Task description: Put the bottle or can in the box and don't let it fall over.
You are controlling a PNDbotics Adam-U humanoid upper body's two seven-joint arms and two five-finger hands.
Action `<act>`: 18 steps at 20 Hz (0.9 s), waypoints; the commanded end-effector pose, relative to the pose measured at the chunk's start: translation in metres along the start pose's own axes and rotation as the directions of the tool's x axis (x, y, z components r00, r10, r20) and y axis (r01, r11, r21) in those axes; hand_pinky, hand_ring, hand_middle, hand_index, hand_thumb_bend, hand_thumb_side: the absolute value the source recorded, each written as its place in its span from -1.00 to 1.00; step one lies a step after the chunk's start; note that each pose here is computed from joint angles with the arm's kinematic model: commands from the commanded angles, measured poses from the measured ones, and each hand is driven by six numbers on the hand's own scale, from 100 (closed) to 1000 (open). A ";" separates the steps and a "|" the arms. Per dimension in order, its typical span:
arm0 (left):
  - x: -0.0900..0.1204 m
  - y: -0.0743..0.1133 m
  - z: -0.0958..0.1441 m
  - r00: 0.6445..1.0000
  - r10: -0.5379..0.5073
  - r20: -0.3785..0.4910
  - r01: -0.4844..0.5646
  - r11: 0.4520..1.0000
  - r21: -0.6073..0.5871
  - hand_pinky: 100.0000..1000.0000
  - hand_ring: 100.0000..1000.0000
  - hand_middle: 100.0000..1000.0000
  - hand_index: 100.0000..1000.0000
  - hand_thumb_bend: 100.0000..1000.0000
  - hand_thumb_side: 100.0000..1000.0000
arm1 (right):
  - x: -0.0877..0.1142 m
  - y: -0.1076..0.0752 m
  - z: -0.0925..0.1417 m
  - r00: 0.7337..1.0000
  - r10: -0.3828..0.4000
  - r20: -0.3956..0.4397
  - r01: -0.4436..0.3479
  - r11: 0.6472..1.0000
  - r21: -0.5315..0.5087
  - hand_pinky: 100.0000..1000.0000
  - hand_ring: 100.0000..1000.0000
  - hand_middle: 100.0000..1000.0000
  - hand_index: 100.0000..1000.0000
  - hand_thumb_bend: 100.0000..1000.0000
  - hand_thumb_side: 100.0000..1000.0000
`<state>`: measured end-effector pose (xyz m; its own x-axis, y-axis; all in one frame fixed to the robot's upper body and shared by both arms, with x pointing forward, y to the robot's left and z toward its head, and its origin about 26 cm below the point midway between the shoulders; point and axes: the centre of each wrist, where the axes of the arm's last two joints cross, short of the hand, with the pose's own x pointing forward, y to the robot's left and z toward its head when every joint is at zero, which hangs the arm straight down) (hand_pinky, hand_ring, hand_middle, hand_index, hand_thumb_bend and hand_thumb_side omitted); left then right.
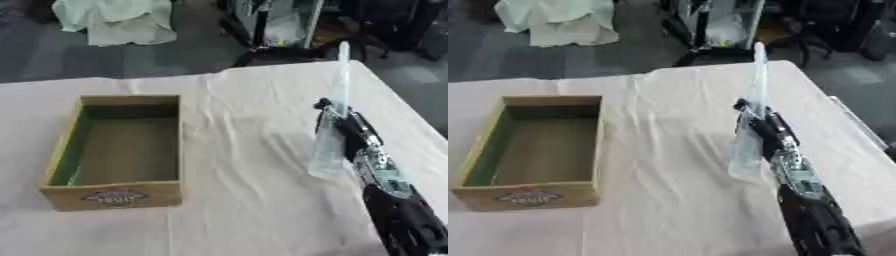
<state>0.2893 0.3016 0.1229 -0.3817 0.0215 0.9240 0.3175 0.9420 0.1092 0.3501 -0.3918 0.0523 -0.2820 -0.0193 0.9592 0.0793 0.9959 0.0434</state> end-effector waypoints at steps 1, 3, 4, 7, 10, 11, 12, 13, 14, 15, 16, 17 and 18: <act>0.007 0.002 -0.003 1.000 -0.017 0.019 0.017 1.000 -0.005 1.00 1.00 1.00 0.49 -0.99 0.61 | 0.023 0.000 -0.013 0.995 0.015 0.099 -0.015 1.000 -0.003 -0.92 -0.85 -0.91 -0.88 -1.00 -0.18; 0.007 0.002 -0.003 1.000 -0.017 0.019 0.017 1.000 -0.005 1.00 1.00 1.00 0.49 -0.99 0.61 | 0.030 0.003 -0.017 0.990 0.027 0.135 -0.028 1.000 0.000 -0.94 -0.87 -0.92 -0.89 -1.00 -0.18; 0.007 0.002 -0.003 1.000 -0.016 0.019 0.016 1.000 -0.006 1.00 1.00 1.00 0.49 -0.99 0.61 | 0.034 0.006 -0.020 0.988 0.038 0.151 -0.039 0.999 0.005 -0.95 -0.88 -0.92 -0.89 -1.00 -0.18; 0.007 0.002 -0.003 1.000 -0.016 0.018 0.016 1.000 -0.006 1.00 1.00 1.00 0.49 -1.00 0.60 | 0.044 0.014 -0.029 0.980 0.059 0.188 -0.066 0.997 0.030 -0.96 -0.89 -0.93 -0.88 -1.00 -0.18; 0.007 0.002 -0.003 1.000 -0.014 0.017 0.014 1.000 -0.007 1.00 1.00 1.00 0.49 -1.00 0.60 | 0.057 0.026 -0.042 0.973 0.061 0.221 -0.075 0.996 0.056 -0.95 -0.89 -0.93 -0.88 -1.00 -0.18; 0.006 0.002 -0.003 1.000 -0.014 0.017 0.014 1.000 -0.007 1.00 1.00 1.00 0.49 -1.00 0.60 | 0.061 0.029 -0.045 0.971 0.060 0.231 -0.077 0.995 0.063 -0.95 -0.88 -0.92 -0.88 -1.00 -0.18; 0.006 0.002 -0.003 1.000 -0.013 0.017 0.013 1.000 -0.008 1.00 1.00 1.00 0.49 -1.00 0.60 | 0.066 0.034 -0.050 0.968 0.060 0.244 -0.079 0.994 0.071 -0.95 -0.88 -0.92 -0.88 -1.00 -0.18; 0.006 0.002 -0.003 1.000 -0.013 0.016 0.013 1.000 -0.008 1.00 1.00 1.00 0.49 -1.00 0.60 | 0.071 0.040 -0.054 0.965 0.060 0.256 -0.083 0.993 0.079 -0.95 -0.88 -0.92 -0.88 -1.00 -0.18; 0.006 0.002 -0.003 1.000 -0.012 0.016 0.012 1.000 -0.008 1.00 1.00 1.00 0.49 -0.99 0.60 | 0.076 0.046 -0.059 0.961 0.060 0.271 -0.087 0.992 0.089 -0.94 -0.88 -0.92 -0.88 -1.00 -0.18; 0.006 0.002 -0.003 1.000 -0.011 0.016 0.011 1.000 -0.008 1.00 1.00 1.00 0.49 -0.99 0.60 | 0.080 0.051 -0.062 0.957 0.061 0.282 -0.091 0.991 0.096 -0.94 -0.88 -0.92 -0.88 -1.00 -0.18; 0.006 0.001 -0.003 1.000 -0.009 0.016 0.009 1.000 -0.009 1.00 1.00 1.00 0.49 -1.00 0.60 | 0.086 0.060 -0.067 0.952 0.056 0.300 -0.093 0.990 0.110 -0.94 -0.88 -0.92 -0.88 -1.00 -0.18; 0.006 0.001 -0.004 1.000 -0.008 0.016 0.008 1.000 -0.010 1.00 1.00 1.00 0.49 -1.00 0.59 | 0.091 0.068 -0.072 0.948 0.051 0.314 -0.094 0.988 0.123 -0.94 -0.88 -0.92 -0.87 -1.00 -0.18; 0.006 0.001 -0.004 1.000 -0.006 0.016 0.007 1.000 -0.011 1.00 1.00 1.00 0.49 -1.00 0.59 | 0.096 0.078 -0.076 0.944 0.044 0.328 -0.095 0.986 0.139 -0.94 -0.88 -0.92 -0.87 -1.00 -0.18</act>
<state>0.2896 0.3014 0.1232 -0.3812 0.0239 0.9242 0.3189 0.9417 0.1072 0.4016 -0.3270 0.1509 -0.5381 0.0365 0.8421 -0.0245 0.9980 -0.0590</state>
